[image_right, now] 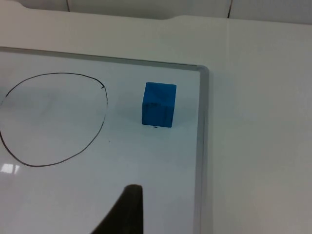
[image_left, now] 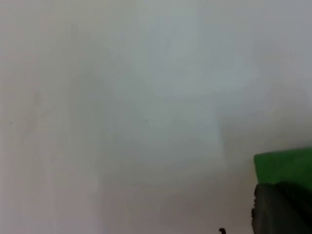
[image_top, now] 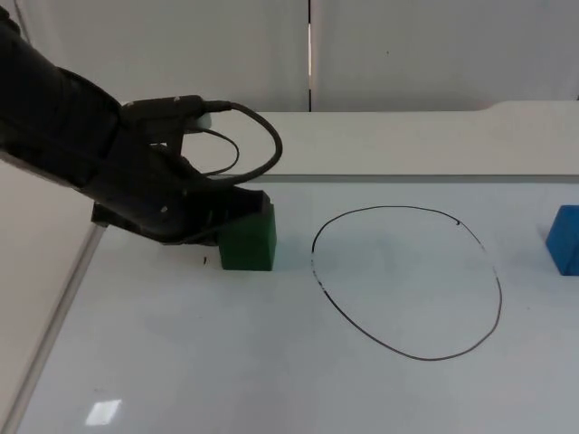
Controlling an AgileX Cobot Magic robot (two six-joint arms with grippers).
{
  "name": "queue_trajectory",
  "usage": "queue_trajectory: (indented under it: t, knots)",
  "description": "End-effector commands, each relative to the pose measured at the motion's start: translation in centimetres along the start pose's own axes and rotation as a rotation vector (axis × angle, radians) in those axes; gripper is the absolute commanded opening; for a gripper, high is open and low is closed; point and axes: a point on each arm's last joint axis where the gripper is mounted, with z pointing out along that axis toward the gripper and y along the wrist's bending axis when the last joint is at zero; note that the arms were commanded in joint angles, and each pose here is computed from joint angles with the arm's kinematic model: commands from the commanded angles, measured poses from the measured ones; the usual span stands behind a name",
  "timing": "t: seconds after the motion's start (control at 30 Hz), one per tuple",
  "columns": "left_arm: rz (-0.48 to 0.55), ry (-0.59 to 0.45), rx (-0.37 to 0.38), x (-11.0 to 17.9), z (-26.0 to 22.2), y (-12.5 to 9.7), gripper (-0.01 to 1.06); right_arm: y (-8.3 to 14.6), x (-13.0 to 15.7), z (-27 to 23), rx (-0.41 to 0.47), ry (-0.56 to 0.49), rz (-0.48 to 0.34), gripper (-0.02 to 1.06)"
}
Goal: Push the two cubes into the marked area.
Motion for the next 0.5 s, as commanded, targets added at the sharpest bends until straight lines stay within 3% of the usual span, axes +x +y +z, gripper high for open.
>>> queue_trajectory:
  t: [0.0,0.47]
  knots:
    - [-0.015,-0.010,-0.001,-0.2,-0.1,-0.2,0.00,0.0,0.0,0.0,0.009,-0.006,0.001,1.05]
    - [0.000,-0.002,0.021,0.3,0.0,-1.6,0.00,0.0,0.0,0.0,0.009,-0.006,0.001,1.05]
